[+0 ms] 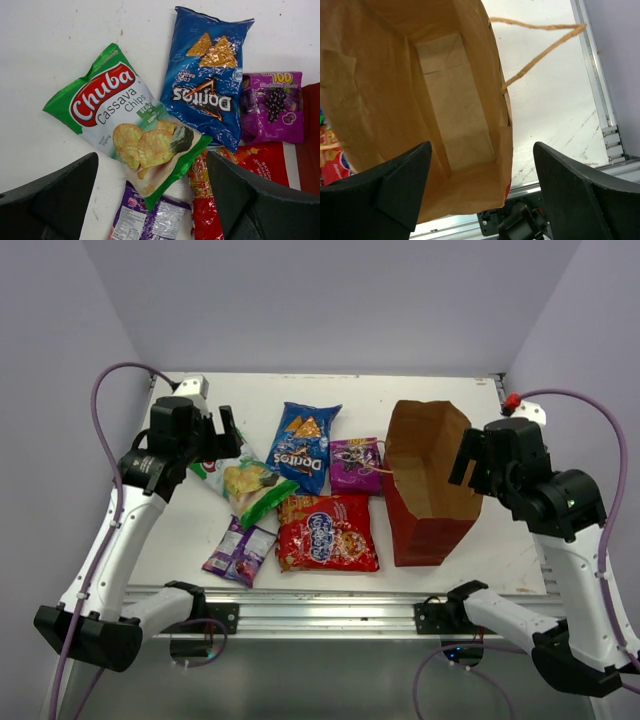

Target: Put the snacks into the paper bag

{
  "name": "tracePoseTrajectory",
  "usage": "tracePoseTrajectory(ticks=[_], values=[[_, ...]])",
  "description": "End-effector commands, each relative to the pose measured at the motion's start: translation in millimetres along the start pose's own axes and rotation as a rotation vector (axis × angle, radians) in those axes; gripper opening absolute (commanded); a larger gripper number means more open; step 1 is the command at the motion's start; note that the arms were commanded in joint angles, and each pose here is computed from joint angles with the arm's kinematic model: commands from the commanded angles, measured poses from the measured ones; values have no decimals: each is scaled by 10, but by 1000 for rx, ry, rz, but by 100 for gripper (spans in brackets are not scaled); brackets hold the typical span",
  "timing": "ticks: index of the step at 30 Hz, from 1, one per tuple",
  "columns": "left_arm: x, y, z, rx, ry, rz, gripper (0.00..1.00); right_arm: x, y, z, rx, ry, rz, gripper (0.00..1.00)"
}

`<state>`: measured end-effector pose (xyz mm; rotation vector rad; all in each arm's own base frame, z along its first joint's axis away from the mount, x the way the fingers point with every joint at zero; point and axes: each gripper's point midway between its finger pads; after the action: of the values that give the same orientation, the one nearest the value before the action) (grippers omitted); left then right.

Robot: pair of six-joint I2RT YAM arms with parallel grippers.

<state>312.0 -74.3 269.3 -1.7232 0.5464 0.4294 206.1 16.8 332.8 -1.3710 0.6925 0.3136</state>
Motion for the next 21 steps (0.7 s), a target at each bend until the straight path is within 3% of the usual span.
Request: tracePoseTrajectory(ticks=[1,8,11,16,19,20,21], values=[[31,87,-118,-34,54,40,93,-78,599,-362,-73,116,187,85],[46,145,-228,-53,117,55,93,57,779,-514,-67,200,179,67],[30,115,-236,-51,121,43,94,123,832,-554,-79,222,169,51],[34,144,-229,-51,120,51,94,210,935,-567,-79,232,173,39],[34,157,-209,-51,112,46,94,208,935,-577,-75,230,162,22],[44,180,-190,-50,104,50,94,208,929,-581,-75,231,157,9],[49,194,-160,-54,88,50,94,201,922,-586,-76,230,154,4]])
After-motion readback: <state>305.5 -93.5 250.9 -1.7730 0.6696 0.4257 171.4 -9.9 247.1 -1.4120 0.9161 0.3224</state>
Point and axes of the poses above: each gripper's point midway between its finger pads, its own x axis out along the fingers, its own z axis along the line the jaws close on, y = z × x, and after that the axes turned 1 degree about -x, right-handed
